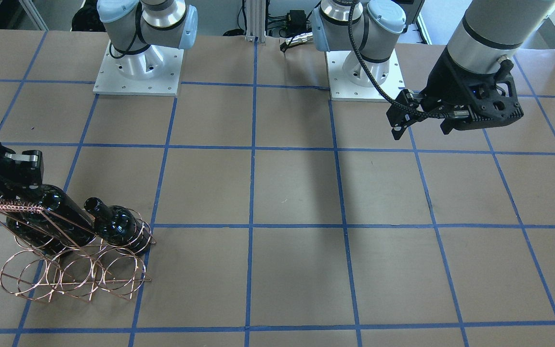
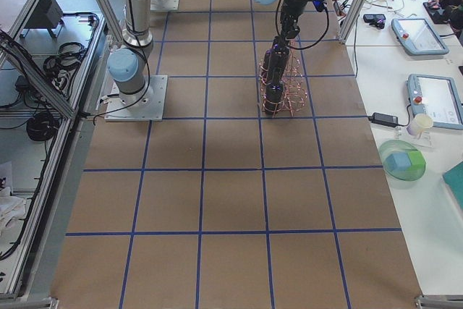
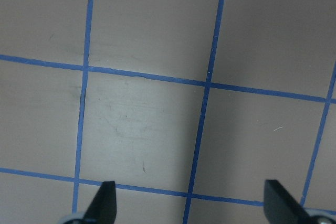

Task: Place wine into wine basket
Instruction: 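Lower the bottle into the empty rack slot with the right gripper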

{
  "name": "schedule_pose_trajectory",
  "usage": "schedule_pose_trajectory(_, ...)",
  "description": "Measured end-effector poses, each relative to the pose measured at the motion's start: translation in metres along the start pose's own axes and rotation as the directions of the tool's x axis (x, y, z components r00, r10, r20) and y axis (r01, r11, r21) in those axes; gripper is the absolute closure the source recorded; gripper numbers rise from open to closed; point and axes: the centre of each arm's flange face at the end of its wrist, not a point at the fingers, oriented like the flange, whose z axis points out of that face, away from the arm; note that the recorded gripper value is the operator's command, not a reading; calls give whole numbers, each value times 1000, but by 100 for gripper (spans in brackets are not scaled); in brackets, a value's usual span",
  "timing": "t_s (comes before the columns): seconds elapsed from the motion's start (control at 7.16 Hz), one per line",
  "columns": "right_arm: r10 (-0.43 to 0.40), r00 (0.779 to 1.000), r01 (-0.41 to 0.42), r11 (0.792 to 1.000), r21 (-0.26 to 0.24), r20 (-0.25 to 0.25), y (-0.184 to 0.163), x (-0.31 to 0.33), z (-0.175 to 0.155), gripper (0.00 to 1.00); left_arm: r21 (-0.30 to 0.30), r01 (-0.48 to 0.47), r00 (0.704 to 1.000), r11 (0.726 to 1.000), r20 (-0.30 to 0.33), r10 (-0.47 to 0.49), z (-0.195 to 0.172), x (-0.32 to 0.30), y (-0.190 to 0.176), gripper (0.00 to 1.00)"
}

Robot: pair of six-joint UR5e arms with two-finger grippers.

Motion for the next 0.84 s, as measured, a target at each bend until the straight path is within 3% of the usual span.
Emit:
schedule_pose_trajectory(0.42, -3, 1000, 3, 1000, 2, 2, -2, 0, 12, 86, 1, -2, 1000, 1000, 15, 2, 2, -1, 1, 0)
schedule_pose_trajectory(0.84, -13, 1000, 13, 1000, 8, -1, -6, -1, 51, 84, 31, -19, 999, 999, 36, 18, -10, 1, 6, 0)
